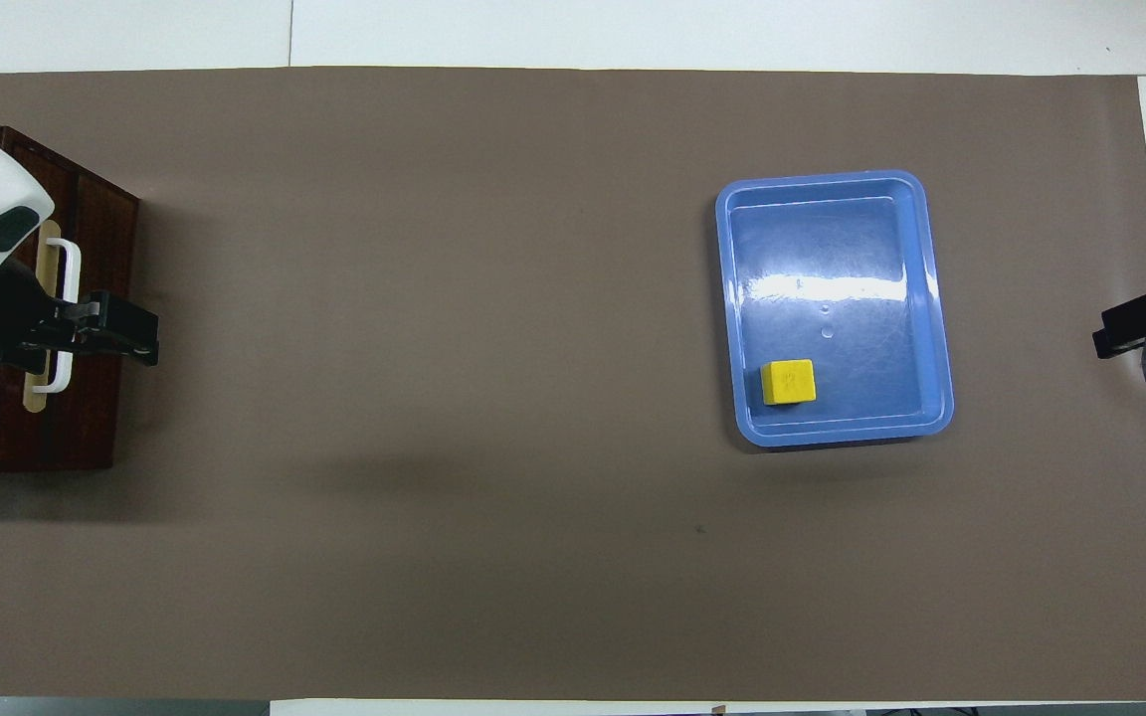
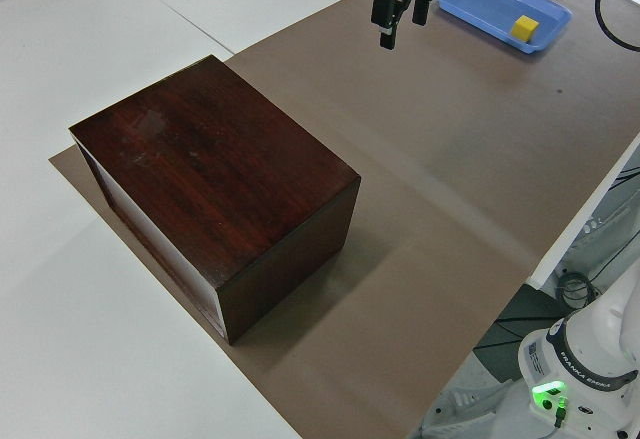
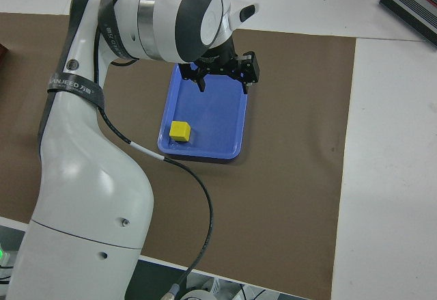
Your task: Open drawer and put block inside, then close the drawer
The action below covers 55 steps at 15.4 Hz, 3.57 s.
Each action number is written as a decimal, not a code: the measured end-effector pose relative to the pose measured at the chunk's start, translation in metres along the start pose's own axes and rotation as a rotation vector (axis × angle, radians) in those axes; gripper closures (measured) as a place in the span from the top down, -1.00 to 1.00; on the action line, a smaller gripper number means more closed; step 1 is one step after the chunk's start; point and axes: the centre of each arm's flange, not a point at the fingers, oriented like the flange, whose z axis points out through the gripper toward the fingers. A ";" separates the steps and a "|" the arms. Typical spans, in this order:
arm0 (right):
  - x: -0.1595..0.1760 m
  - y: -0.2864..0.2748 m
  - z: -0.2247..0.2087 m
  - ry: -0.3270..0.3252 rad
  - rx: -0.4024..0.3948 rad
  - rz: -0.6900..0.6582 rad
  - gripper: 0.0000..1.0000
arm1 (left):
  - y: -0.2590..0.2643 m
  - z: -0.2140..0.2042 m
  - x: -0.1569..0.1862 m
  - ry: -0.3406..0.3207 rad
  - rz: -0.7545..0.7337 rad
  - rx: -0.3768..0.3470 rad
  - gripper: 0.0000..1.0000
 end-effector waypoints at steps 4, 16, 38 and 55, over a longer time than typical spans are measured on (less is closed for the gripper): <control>0.001 0.001 0.002 0.001 0.000 0.007 1.00 | -0.007 0.017 0.012 0.082 -0.002 0.047 1.00; 0.021 -0.041 0.114 -0.149 0.271 0.858 1.00 | -0.037 0.152 0.062 0.212 0.190 0.398 1.00; 0.066 -0.084 0.320 -0.535 0.481 1.372 1.00 | 0.063 0.197 0.065 0.311 0.091 0.249 1.00; 0.060 -0.093 0.327 -0.564 0.462 1.357 1.00 | 0.111 0.026 0.036 0.097 -0.434 0.008 1.00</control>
